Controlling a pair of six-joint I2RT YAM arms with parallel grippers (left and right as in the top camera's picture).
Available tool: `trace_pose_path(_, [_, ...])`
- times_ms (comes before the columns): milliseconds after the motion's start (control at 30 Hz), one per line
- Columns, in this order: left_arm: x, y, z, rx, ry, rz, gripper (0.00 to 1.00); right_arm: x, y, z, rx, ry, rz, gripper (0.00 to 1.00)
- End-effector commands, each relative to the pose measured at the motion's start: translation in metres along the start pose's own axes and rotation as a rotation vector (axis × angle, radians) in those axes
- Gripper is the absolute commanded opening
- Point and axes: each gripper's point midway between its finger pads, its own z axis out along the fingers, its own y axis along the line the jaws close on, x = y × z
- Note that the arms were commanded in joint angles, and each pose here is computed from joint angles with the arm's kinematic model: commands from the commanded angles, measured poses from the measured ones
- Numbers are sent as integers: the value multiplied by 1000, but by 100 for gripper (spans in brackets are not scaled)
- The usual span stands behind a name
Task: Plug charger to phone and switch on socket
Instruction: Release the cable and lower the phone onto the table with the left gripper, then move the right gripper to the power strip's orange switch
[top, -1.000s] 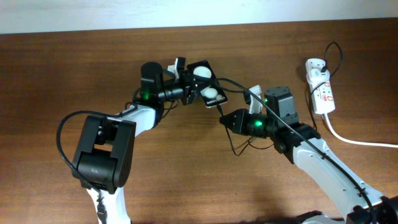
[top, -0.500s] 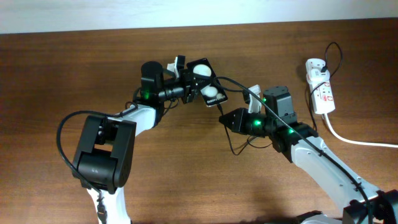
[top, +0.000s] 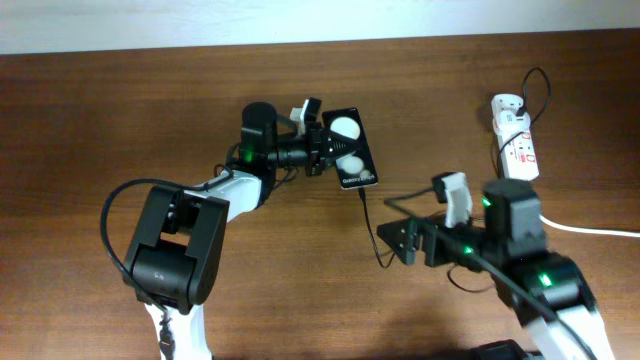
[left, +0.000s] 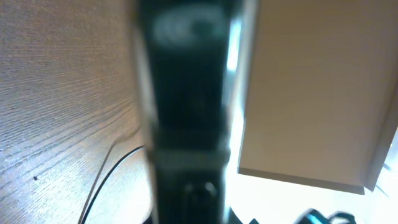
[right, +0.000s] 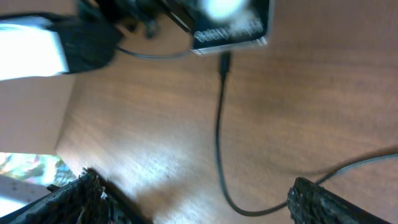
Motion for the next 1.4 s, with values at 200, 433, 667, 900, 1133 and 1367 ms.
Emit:
trace_pose_path(200, [-10,52,-7,-203,-98,2,0,2,-7,-41,149,-145,-86,99])
trace_pose_path(433, [-7,97,-21,-409,-131,45,0,4,-17,-30,168,-86,-72,99])
trace_pose_path(667, [0,142,-46,-651,-151,45,2,5,-21,-26,174,-67,-60,99])
trace_pose_path(900, [8,154,-54,-713,-148,-3,55,5,-21,-26,174,-67,-59,99])
trace_pose_path(1133, [21,168,-72,-772,-127,-112,99,5,-21,-26,173,-66,-59,99])
trace_pose_path(1367, [35,198,-136,-978,-173,-312,99,8,-21,-26,176,-58,-54,99])
